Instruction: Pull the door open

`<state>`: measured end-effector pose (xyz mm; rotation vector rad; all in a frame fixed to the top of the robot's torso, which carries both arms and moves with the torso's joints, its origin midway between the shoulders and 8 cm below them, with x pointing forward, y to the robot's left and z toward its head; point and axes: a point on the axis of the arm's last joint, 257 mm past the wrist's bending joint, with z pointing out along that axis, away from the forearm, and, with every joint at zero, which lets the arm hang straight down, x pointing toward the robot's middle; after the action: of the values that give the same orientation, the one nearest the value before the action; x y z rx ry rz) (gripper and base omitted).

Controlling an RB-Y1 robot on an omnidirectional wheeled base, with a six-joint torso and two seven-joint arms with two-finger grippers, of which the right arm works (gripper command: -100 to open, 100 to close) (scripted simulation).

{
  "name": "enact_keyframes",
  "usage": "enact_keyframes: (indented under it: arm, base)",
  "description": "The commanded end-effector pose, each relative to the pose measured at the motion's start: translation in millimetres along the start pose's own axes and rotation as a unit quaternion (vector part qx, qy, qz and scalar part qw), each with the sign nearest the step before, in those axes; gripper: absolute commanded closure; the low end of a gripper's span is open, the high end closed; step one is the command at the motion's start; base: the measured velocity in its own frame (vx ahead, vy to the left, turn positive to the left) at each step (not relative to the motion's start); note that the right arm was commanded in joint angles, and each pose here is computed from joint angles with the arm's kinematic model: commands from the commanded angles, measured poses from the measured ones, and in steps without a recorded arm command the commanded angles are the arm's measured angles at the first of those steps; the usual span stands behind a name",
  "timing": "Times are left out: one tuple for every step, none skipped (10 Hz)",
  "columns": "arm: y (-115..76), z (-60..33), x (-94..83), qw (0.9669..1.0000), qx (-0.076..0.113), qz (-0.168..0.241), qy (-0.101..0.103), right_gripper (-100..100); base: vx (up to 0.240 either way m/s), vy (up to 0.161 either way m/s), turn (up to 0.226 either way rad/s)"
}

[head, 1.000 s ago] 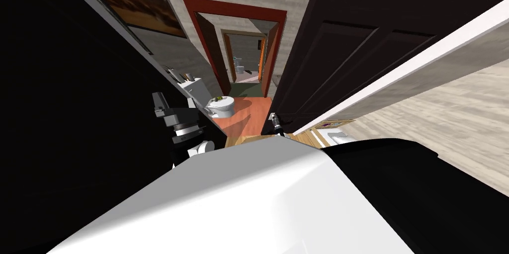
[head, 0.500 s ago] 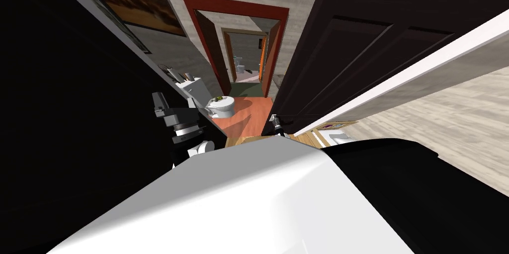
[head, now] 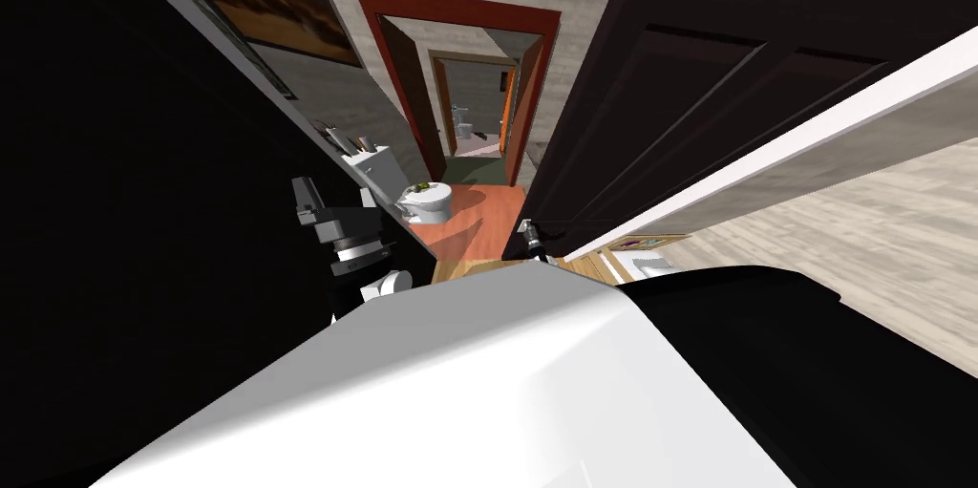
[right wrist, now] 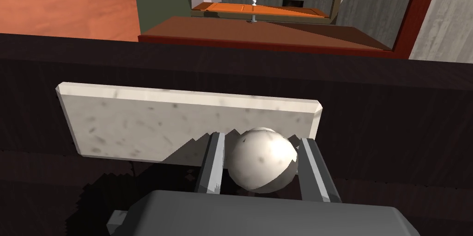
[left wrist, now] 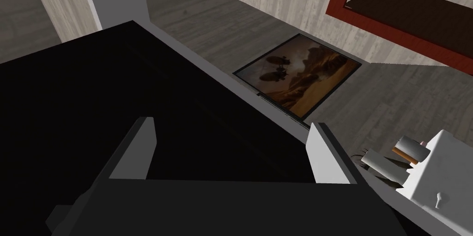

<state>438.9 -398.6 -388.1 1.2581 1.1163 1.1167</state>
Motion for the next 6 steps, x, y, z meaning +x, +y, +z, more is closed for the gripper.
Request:
enact_keyframes:
  arm:
    - [-3.6,-5.2,2.7,1.0,0.003,0.001,0.009,100]
    - [-3.3,-7.1,3.9,0.9999,0.003,0.001,0.017,100]
    - [-3.2,-8.2,4.5,0.9998,0.003,0.001,0.02,100]
    - [-3.1,-10.4,5.9,0.9996,0.002,0.001,0.028,100]
    - [-3.0,-12.5,7.2,0.9994,0.002,0.001,0.036,100]
    - [-3.0,-14.6,8.5,0.9991,0.002,0.002,0.043,100]
  base:
    - [-0.173,-0.045,0.081]
    - [-0.176,-0.037,0.098]
    - [-0.181,-0.032,0.065]
    - [-0.189,-0.052,0.087]
    - [-0.188,-0.046,0.123]
    - [-0.188,-0.067,0.108]
